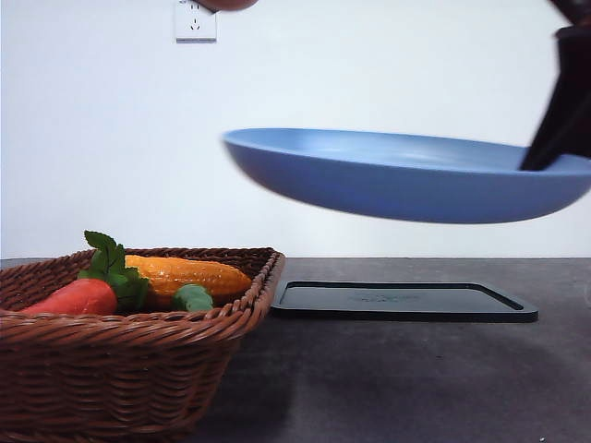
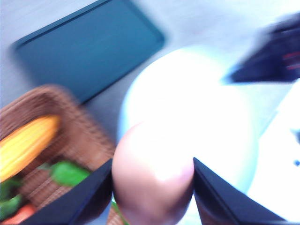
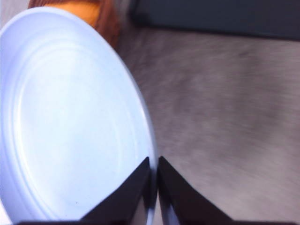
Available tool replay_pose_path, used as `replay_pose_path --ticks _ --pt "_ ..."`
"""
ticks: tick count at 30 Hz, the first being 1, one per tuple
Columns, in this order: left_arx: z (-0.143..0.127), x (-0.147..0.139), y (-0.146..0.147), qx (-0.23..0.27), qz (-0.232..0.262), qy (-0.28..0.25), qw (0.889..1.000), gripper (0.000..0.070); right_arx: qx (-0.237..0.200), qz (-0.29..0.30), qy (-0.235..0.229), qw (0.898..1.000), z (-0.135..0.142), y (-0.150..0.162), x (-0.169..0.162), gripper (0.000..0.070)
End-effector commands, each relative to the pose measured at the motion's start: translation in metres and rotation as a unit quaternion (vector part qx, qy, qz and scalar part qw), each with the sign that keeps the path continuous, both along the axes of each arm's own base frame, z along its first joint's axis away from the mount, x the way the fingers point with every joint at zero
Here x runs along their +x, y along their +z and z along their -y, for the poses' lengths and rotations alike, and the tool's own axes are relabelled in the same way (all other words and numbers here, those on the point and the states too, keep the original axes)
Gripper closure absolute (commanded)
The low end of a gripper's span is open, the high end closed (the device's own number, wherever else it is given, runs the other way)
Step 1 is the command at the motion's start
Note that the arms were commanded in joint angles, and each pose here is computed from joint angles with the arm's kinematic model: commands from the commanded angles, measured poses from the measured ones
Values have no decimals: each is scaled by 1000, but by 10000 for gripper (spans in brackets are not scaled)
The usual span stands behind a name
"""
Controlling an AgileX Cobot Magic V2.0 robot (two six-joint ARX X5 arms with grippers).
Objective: Transfer egg from basket to plate and serve
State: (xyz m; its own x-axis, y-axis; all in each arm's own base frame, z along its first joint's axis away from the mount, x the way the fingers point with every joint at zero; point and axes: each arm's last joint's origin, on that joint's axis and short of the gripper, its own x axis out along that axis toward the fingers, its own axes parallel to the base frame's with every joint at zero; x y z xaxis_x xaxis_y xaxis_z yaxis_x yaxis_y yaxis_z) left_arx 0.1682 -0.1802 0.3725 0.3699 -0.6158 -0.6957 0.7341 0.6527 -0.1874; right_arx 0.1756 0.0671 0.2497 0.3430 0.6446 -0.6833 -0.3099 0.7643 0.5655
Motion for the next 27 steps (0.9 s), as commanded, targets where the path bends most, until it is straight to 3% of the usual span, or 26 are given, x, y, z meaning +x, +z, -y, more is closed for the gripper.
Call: replay_pose_path --ticks 1,8,17,27 --pt "9 -2 0 1 0 -19 1000 482 16 1 13 1000 -11 4 4 700" --pt "43 -9 -21 34 -28 -69 997 482 25 -11 40 999 -31 -4 11 700" --pt "83 0 -68 105 -76 -91 987 482 24 -27 51 998 -34 -7 10 700" --pt "97 9 -95 142 -104 -94 980 480 13 -46 53 997 -33 -10 7 700"
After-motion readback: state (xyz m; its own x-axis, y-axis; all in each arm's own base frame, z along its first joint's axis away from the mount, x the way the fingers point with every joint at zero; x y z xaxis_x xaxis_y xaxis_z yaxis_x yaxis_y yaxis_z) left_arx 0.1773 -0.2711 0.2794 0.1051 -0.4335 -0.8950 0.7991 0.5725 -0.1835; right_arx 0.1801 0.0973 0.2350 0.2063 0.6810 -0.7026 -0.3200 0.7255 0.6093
